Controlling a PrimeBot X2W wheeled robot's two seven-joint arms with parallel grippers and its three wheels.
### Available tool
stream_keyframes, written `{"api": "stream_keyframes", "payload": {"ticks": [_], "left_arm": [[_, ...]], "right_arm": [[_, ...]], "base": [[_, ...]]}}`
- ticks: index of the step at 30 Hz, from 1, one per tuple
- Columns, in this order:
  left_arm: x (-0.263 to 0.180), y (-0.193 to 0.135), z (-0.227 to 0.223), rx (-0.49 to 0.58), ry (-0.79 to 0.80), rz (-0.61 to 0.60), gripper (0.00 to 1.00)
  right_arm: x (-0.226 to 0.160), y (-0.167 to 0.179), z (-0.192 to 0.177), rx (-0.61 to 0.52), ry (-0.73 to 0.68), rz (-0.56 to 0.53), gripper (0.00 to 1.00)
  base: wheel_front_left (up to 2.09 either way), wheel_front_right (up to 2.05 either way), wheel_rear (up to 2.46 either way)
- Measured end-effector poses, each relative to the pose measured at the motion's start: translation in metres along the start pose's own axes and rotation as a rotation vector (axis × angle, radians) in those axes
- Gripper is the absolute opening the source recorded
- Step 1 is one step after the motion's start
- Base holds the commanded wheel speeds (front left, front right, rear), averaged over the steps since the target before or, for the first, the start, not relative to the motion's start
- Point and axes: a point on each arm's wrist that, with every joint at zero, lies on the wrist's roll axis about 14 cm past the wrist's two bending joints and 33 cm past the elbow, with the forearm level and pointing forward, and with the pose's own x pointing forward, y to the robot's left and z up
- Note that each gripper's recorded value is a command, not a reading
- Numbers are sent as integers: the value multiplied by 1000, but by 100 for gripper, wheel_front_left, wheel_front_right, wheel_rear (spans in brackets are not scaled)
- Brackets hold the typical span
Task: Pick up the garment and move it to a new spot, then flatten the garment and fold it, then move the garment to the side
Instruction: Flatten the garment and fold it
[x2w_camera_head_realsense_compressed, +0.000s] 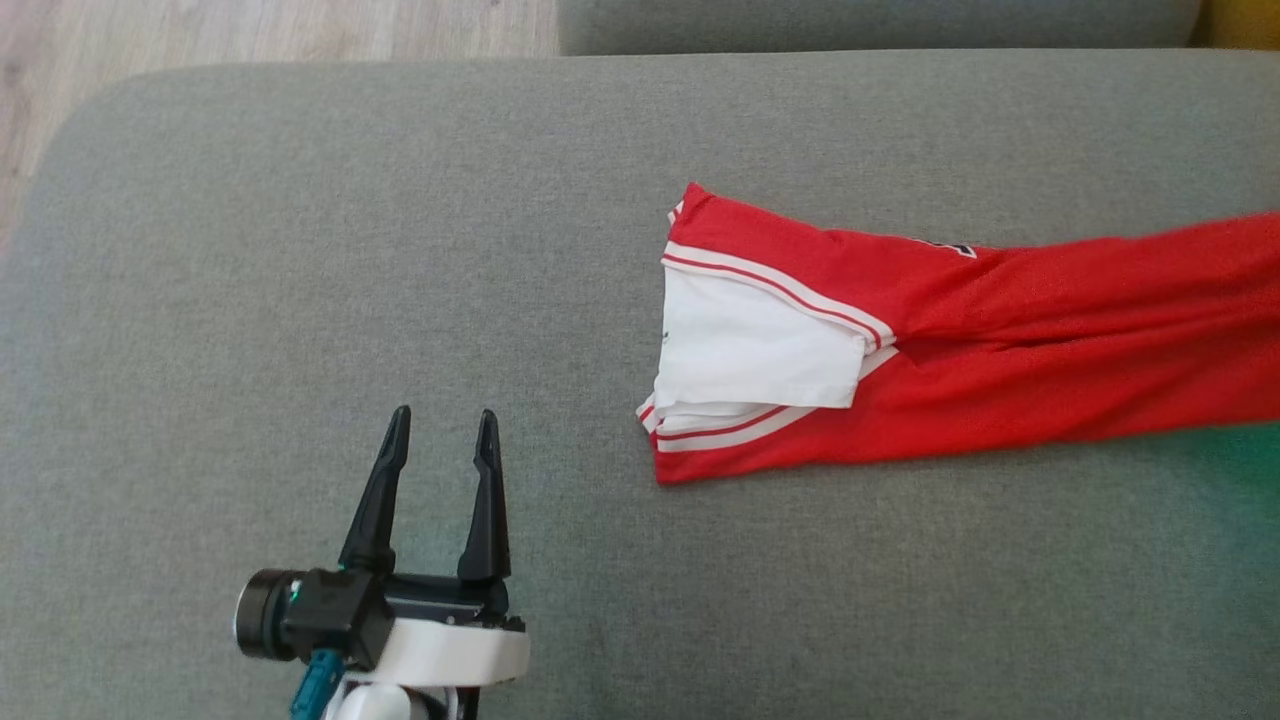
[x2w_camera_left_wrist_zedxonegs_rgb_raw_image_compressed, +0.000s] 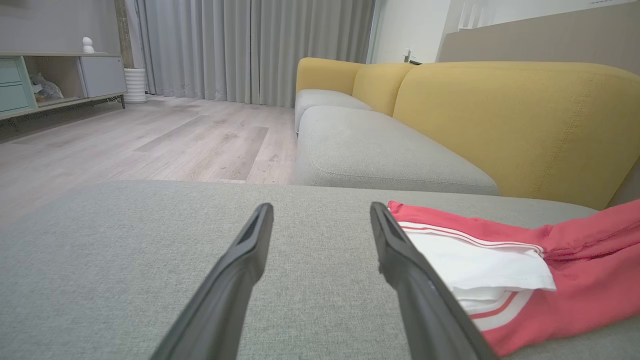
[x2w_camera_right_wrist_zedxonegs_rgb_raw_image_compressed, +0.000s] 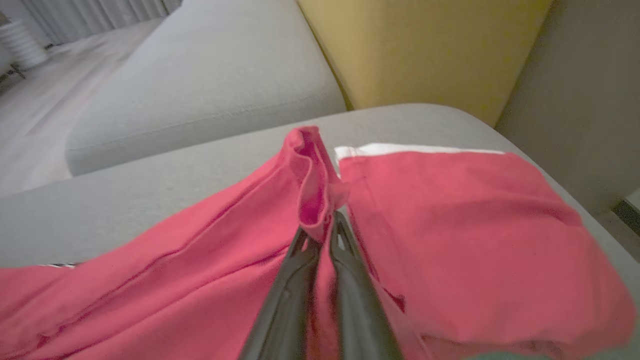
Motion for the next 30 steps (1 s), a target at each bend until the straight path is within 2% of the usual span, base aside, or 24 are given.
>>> {"api": "stream_keyframes", "payload": {"ticks": [4, 8, 12, 18, 19, 23, 27, 28, 29, 30], "left_arm": [[0, -2, -1, 0, 4, -7, 100], [-2, -4, -1, -9, 6, -10, 100], [-4, -2, -2, -24, 10, -1, 100], [-9, 1, -5, -43, 23, 20, 100], [-9, 1, -5, -43, 23, 20, 100], [-11, 5, -6, -48, 26, 36, 100], [-14, 12, -4, -48, 22, 60, 100], [-15, 14, -4, -47, 22, 68, 100], [-17, 16, -3, -46, 21, 75, 100], [-18, 18, -3, -45, 20, 81, 100]], "right_arm": [[-2, 36, 32, 31, -76, 103, 0], [-13, 95, 66, 94, -151, 264, 0], [-28, 148, 82, 123, -182, 402, 0], [-47, 234, 61, 186, -118, 575, 0], [-47, 234, 61, 186, -118, 575, 0], [-55, 281, 40, 171, -51, 671, 0], [-58, 311, 10, 137, 32, 734, 0], [-59, 317, 3, 137, 46, 748, 13], [-61, 324, -5, 149, 65, 766, 43], [-63, 330, -12, 167, 85, 782, 89]], "base": [[0, 0, 0], [0, 0, 0], [0, 0, 0], [0, 0, 0], [0, 0, 0], [0, 0, 0], [0, 0, 0], [0, 0, 0], [0, 0, 0], [0, 0, 0]]}}
